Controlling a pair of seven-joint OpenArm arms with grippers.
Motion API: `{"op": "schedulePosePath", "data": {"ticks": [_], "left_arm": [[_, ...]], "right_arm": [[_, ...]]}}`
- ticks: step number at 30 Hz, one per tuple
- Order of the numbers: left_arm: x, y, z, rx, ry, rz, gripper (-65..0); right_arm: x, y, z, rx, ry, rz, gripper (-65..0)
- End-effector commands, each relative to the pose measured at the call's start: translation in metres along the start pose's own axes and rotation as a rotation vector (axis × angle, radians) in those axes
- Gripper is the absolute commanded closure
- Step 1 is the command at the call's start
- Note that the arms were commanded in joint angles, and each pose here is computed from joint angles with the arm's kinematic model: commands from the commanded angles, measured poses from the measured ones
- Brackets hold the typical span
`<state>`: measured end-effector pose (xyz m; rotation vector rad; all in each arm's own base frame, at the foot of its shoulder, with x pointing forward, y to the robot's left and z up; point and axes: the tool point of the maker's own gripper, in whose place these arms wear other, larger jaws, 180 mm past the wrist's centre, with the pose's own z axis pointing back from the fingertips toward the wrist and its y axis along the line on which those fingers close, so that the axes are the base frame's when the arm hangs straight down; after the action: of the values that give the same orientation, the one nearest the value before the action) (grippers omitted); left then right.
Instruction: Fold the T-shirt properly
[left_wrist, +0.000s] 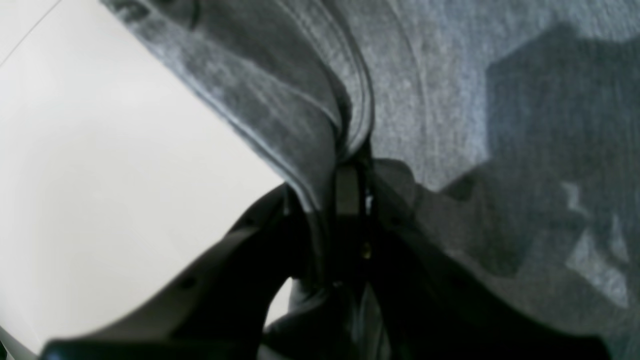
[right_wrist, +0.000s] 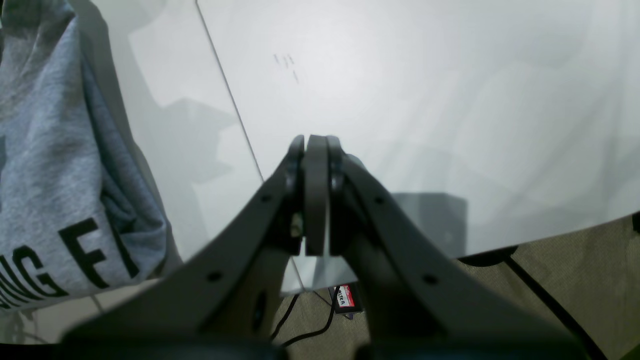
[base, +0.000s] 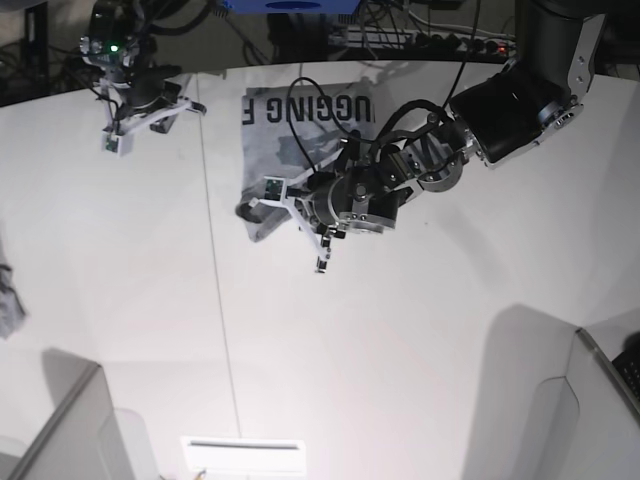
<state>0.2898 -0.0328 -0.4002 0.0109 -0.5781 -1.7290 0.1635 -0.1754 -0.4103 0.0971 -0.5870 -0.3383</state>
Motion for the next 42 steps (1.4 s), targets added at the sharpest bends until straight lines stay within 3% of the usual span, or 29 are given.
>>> {"op": "schedulePosePath", "data": {"ticks": [1,3,8,12,14,17,22,27,32,36,40,42], "left_arm": [[0.003,0.018,0.007,0.044,-0.012,-0.009,0.0],[0.003,0.020,0.007,0.047,-0.012,-0.007,0.0],[0.003,0.030,0.011,0.066,-0.009,-0.022,-33.6],[0.004,0.045,0.016,0.097,-0.009,-0.025,-54.0],[0.004,0.053,0.019,0.113,-0.007,-0.031,-59.9],[0.005,0.064,0.023,0.136,-0.009,-0.031,-63.8],[0.001,0.095,0.040,0.212,-0.036,0.050,-63.5],[0.003,0.137,0.083,0.376,-0.134,0.188,-63.4],[-0.009,0.148,0.137,0.541,-0.229,0.318,-60.2],[-0.027,0.139,0.160,0.612,-0.239,0.392,-38.7],[-0.073,0.127,0.166,0.649,-0.178,0.531,-2.5],[-0.093,0.115,0.165,0.650,-0.154,0.598,0.0]], "right_arm": [[0.009,0.000,0.003,0.004,-0.032,0.009,0.0],[0.009,0.000,0.003,0.004,-0.032,0.009,0.0],[0.009,0.001,0.002,0.005,-0.034,0.009,0.0],[0.009,0.001,0.002,0.005,-0.034,0.009,0.0],[0.009,0.001,0.002,0.005,-0.034,0.009,0.0],[0.009,0.001,0.002,0.005,-0.034,0.009,0.0],[0.010,0.000,0.002,0.004,-0.034,0.011,0.0],[0.012,-0.001,0.004,0.003,-0.047,0.016,0.0],[0.020,0.002,0.012,0.054,-0.154,0.110,0.0],[0.026,0.004,0.021,0.083,-0.251,0.138,0.0],[0.031,0.016,0.030,0.159,-0.330,0.189,0.0],[0.040,0.013,0.035,0.170,-0.379,0.207,0.0]]}}
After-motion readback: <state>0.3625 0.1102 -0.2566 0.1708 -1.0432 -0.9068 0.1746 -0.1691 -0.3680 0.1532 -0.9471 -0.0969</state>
